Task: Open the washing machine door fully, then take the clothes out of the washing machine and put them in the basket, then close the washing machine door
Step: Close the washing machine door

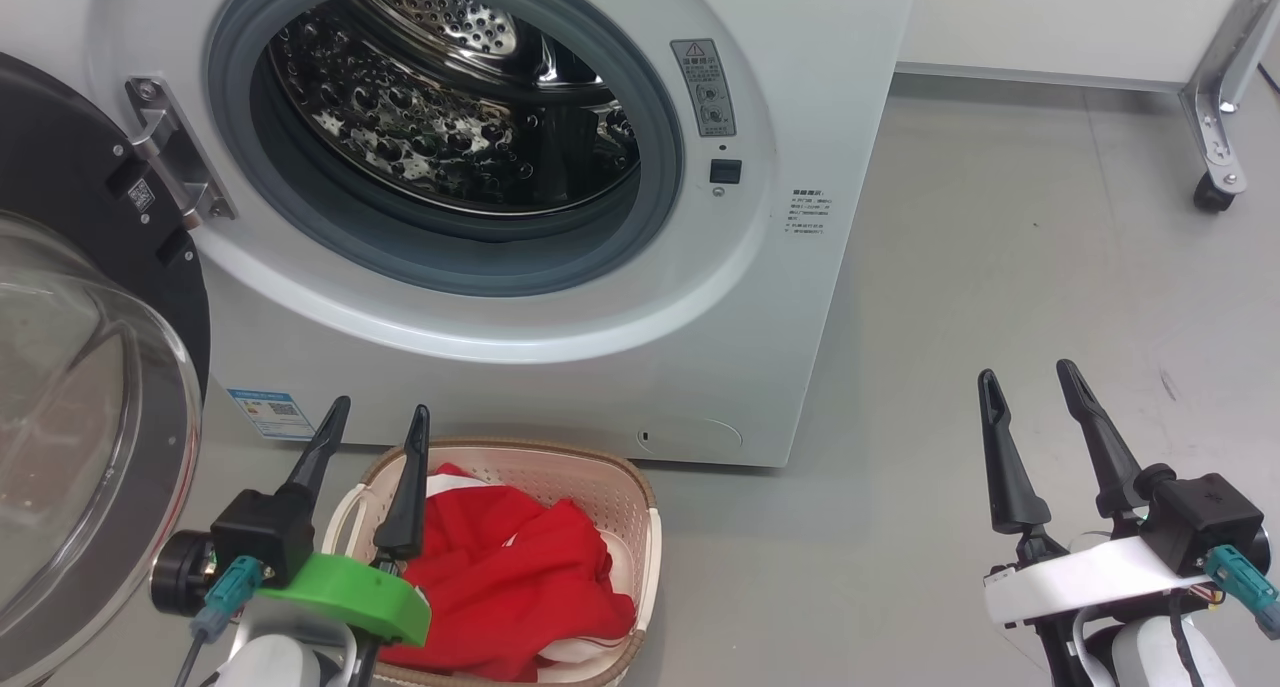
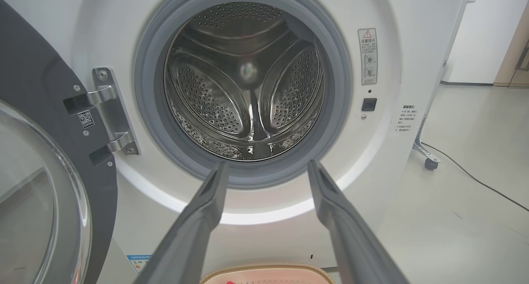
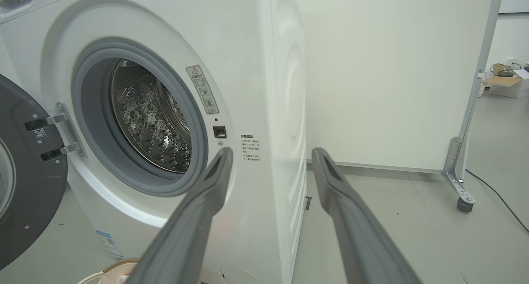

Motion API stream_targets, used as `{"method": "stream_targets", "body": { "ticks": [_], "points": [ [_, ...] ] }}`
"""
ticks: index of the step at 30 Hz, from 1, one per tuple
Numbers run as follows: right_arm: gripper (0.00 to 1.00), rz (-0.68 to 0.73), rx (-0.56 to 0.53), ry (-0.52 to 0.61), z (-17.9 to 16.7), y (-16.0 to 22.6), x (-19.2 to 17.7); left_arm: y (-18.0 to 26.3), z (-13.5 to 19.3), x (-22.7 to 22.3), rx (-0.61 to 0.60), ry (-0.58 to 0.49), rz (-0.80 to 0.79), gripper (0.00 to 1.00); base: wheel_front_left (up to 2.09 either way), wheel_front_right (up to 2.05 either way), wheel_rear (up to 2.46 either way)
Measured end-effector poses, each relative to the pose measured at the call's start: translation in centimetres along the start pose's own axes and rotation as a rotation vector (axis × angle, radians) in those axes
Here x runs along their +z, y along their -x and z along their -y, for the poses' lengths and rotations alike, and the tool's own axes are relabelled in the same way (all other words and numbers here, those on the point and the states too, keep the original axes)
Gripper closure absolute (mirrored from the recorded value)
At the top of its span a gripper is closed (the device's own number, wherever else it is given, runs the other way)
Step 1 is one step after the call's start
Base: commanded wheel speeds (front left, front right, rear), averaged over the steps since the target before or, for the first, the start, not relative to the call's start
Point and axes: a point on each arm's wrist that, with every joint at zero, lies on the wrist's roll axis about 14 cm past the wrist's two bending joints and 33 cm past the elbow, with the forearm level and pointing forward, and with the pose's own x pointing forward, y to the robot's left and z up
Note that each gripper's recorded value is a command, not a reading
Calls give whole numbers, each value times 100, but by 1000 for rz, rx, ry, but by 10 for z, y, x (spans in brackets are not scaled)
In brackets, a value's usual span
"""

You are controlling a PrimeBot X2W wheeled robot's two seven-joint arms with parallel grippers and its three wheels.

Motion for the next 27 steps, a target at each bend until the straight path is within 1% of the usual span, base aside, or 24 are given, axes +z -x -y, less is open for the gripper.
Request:
{"method": "stream_targets", "body": {
  "ticks": [14,27],
  "points": [
    [0,3,1,1,0,0,1,2,-1,0,6,-2,1,0,-23,23,0],
    [0,4,5,0,-2,-1,1,3,0,0,7,-8,1,0,-78,78,0]
  ]
}}
